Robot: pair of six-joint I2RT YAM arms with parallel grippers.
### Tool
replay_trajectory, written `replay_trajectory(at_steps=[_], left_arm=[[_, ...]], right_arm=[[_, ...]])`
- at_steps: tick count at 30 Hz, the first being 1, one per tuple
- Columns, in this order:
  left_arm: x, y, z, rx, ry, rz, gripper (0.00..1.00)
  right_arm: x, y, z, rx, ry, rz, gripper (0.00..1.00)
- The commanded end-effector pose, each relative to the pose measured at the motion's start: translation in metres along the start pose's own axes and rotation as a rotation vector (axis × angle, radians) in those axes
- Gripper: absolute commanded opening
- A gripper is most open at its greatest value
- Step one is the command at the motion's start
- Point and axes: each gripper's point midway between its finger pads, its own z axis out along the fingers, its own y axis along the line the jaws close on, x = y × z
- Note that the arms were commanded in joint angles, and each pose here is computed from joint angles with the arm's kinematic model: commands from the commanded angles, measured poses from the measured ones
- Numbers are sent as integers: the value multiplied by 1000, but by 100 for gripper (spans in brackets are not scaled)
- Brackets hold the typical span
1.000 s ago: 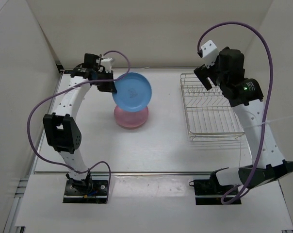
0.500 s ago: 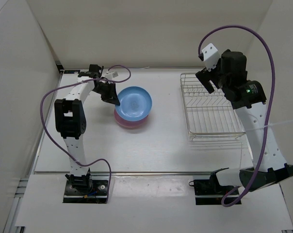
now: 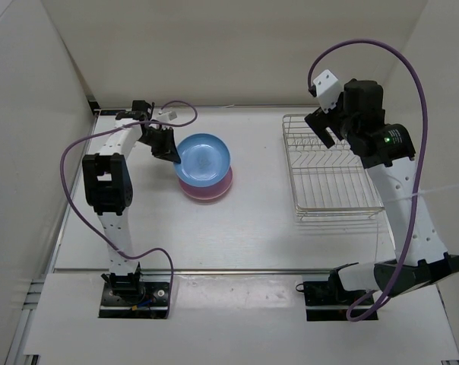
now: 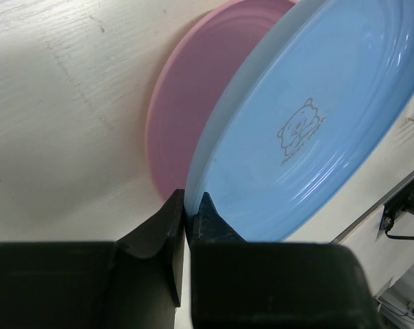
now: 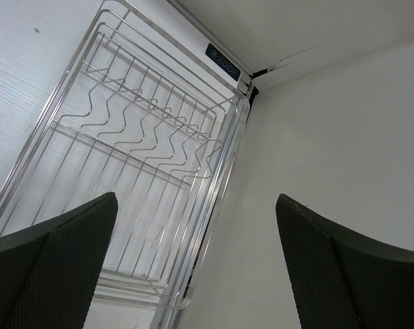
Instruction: Unload the plates from the dish rack
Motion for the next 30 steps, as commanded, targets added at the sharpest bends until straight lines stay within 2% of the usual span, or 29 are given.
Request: replay_trajectory(at_steps=[1,10,30], left_arm=[[-3,-5,4,11,1,38,11],[13,-2,16,18,45,18,11],[20,3,37,-30,86,29,12]], right_arm=[[-17,-13,-6,31,-58,11,99],[-17,-13,-6,31,-58,11,99],[-20,-11,-9,19,-77,31,100]])
